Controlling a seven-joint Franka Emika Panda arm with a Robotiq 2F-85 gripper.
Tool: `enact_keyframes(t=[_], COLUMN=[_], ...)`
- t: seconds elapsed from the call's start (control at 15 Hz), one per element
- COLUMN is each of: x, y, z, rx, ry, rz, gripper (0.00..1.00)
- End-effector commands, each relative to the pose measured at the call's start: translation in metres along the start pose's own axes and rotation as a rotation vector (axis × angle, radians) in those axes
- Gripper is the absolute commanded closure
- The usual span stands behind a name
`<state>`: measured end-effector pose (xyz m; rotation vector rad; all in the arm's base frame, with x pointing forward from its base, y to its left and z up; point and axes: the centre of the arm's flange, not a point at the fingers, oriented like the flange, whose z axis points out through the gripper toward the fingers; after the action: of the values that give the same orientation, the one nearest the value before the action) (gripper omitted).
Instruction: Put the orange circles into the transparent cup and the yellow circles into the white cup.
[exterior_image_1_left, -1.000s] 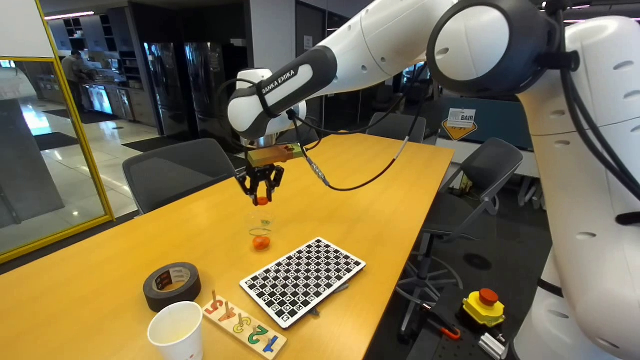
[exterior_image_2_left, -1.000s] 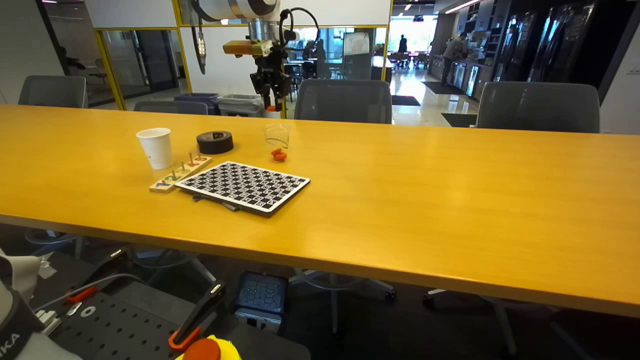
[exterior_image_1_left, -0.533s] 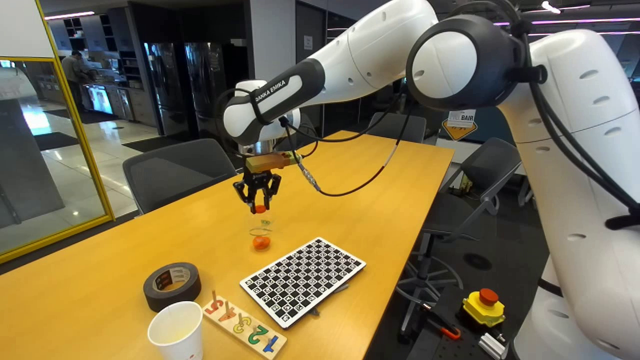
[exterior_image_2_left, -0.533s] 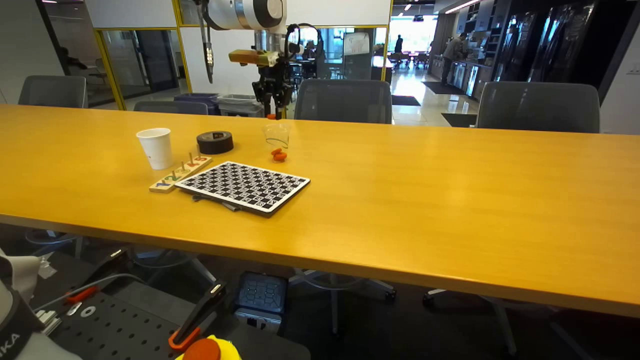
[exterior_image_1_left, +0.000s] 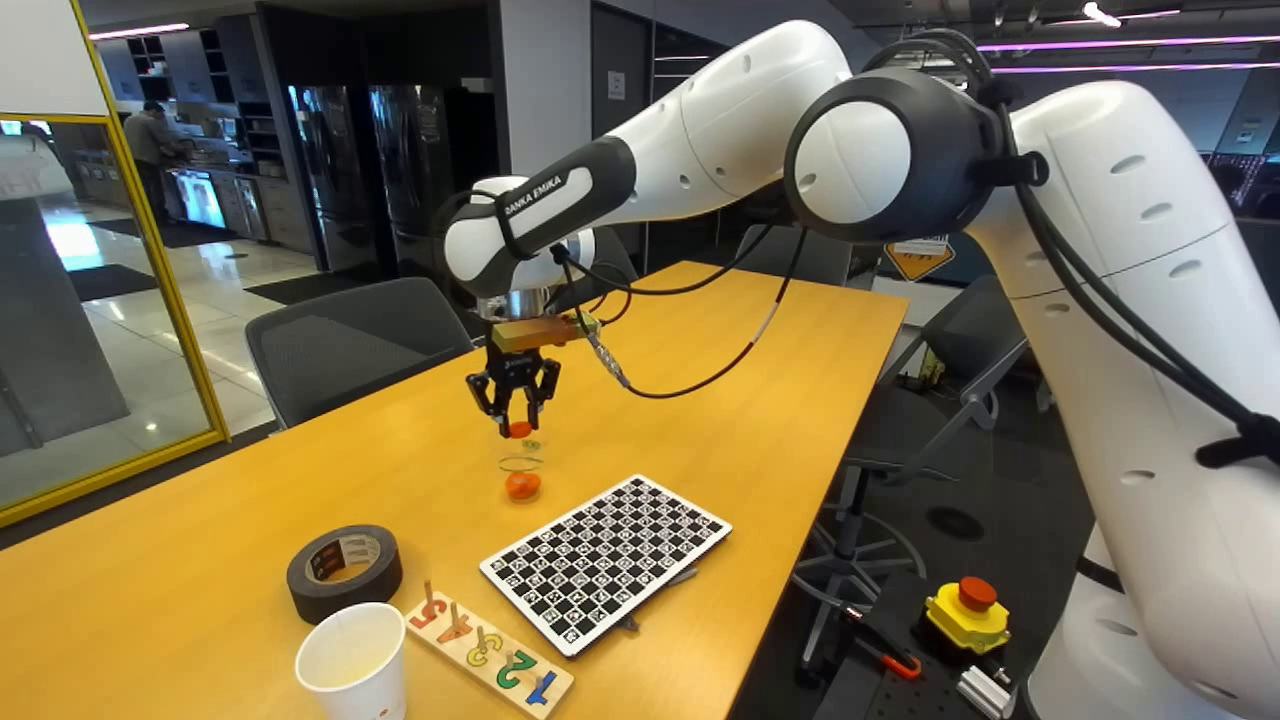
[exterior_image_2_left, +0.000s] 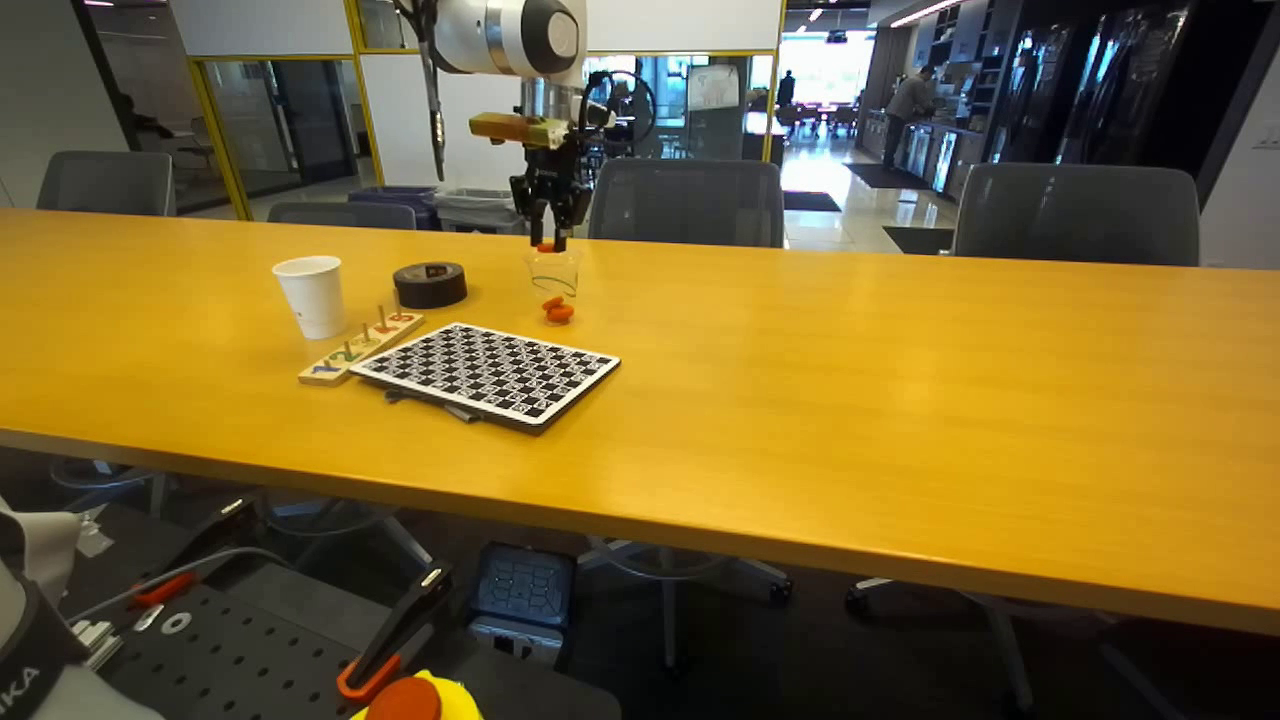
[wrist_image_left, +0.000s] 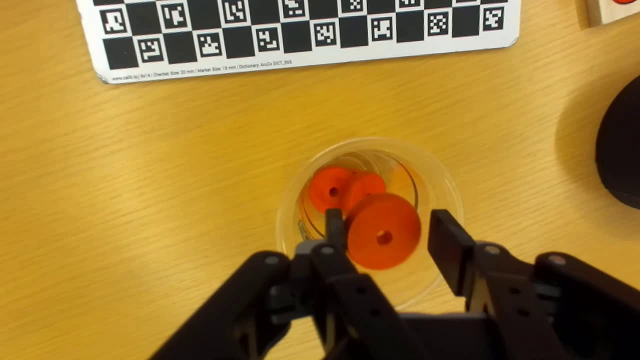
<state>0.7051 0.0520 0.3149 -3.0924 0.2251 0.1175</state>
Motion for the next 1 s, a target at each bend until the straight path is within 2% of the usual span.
enact_keyframes(t=[0.0,0.13,0.2,0.53,0.93], x=[0.015,0.015,0.012,-0.018,-0.088], y=[0.0,0.002,0.004,0.023,0.053], z=[-0.008,-0.009,-0.013,-0.054,-0.126], rx=[0.034,0.031,0.024,-0.028,-0.089], ry=[-0.014,-0.012,-0.012,0.01,0.004], rz=[-0.009,-0.008,-0.021,-0.105,-0.162], gripper=[0.19,0.03,0.0,0.0,0.0])
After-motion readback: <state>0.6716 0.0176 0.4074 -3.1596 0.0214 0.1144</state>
